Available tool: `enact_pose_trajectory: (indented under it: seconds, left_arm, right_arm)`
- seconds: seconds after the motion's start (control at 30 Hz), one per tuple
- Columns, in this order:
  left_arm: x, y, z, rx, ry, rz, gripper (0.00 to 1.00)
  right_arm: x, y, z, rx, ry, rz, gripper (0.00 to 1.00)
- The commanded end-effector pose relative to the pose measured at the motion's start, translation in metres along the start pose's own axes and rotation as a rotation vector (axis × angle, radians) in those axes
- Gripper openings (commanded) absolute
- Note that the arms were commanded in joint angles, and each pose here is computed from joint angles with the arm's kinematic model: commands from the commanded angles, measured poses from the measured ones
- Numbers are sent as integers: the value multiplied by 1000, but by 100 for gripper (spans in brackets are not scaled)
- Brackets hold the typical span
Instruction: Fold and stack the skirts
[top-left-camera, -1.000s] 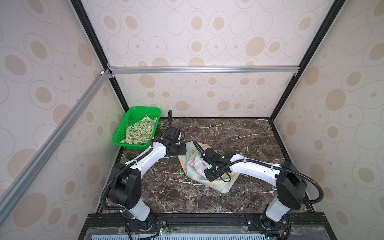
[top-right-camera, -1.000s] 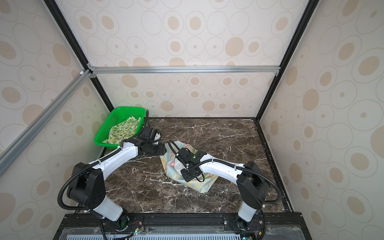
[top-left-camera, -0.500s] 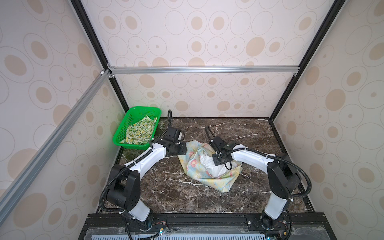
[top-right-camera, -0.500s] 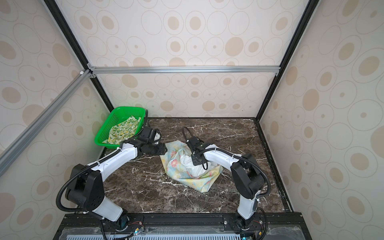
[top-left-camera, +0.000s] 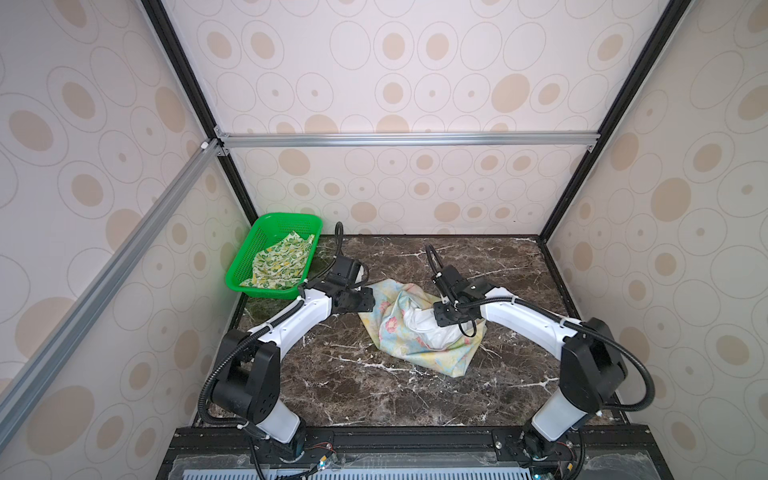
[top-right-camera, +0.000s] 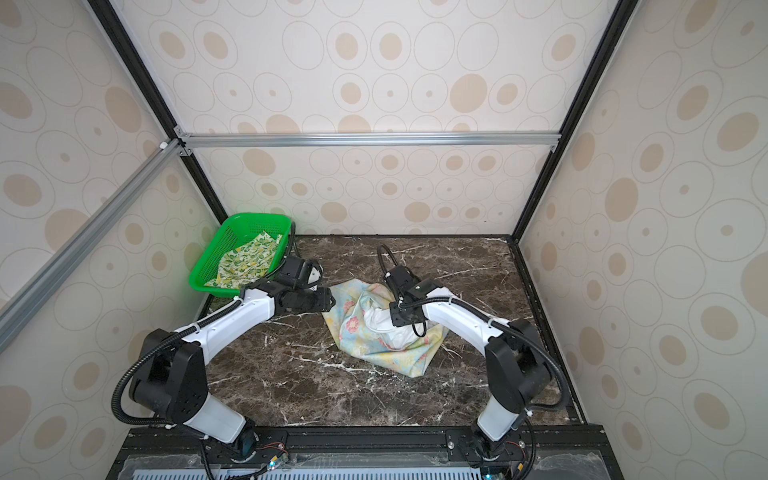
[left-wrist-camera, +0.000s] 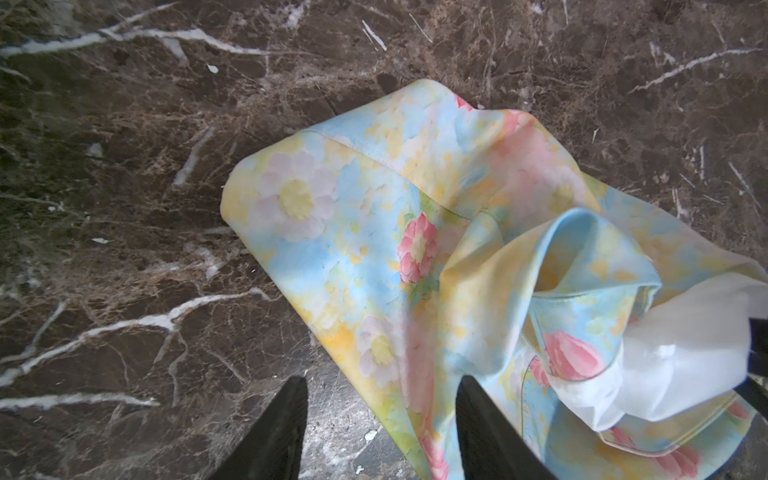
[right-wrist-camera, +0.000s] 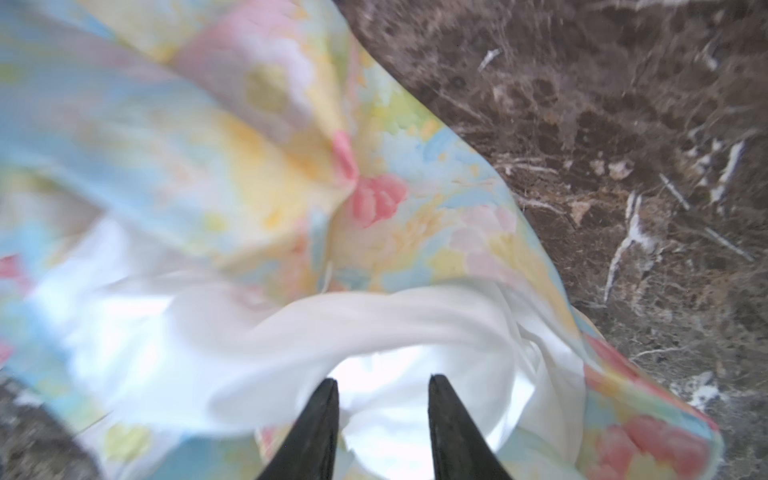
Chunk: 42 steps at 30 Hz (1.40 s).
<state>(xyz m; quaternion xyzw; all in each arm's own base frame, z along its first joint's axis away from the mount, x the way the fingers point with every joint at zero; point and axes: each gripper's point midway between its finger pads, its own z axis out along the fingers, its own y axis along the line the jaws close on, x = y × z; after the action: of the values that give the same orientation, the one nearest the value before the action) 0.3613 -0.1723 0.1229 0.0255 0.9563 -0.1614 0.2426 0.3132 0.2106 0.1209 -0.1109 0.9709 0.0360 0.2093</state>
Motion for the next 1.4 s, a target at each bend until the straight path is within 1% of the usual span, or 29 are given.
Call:
enact_pose_trajectory:
  seconds: [0.0,0.07,0.1,0.17,0.23,0.3,0.33,0.47,0.7,0.93,1.03,1.07,1.1,1.13,1.17,1.23,1.3,1.37]
  left_arm:
    - [-6,-2,-5,14,-23,-9,57]
    - [-6,-2,-4,15,-21,-9,57]
    - [-6,-3,-4,19,-23,-11,57]
    - [-6,-4,-3,26,-24,-12,57]
    - [-6,-5,-2,30,-24,-14,57]
    - [-6,-5,-1,33,-22,-15,57]
    - [-6,-5,-2,32,-23,-15,57]
    - [-5,-4,-1,32,-21,-15,57]
    - [-5,-5,0,33,-21,-18,57]
    - [-6,-4,0,30,-19,-18,57]
    - [-6,-5,1,33,-19,-18,57]
    - [-7,-6,0,35,-21,-19,57]
    - [-7,-6,0,35,-21,-18,57]
    - [-8,-6,0,36,-23,-18,57]
    - [-8,-6,0,35,-24,-20,57]
    - [-9,-6,0,36,-27,-18,56]
    - [-11,-7,-1,35,-30,-18,56]
    - [-14,-8,-1,33,-35,-14,56]
  right_arm:
    - [25,22,-15,-21,42,-93,34]
    - [38,36,-11,-44,68,-113,23]
    - [42,41,-7,-60,79,-115,20]
    - [53,47,6,-75,115,-102,16]
    - [59,50,18,-82,134,-99,15]
    - [63,49,28,-71,153,-101,18]
    - [65,49,33,-61,163,-104,22]
    - [66,52,45,-59,179,-118,31]
    - [66,56,56,-56,189,-131,37]
    - [65,58,60,-57,194,-139,41]
    - [65,55,63,-35,195,-145,42]
    - [65,53,64,-23,194,-147,41]
    - [65,51,65,-11,191,-148,36]
    - [64,48,65,7,188,-147,28]
    - [62,46,65,25,180,-147,17]
    - [58,42,61,47,165,-152,0]
    - [51,42,49,34,142,-154,0]
    - [41,47,25,-9,112,-147,0]
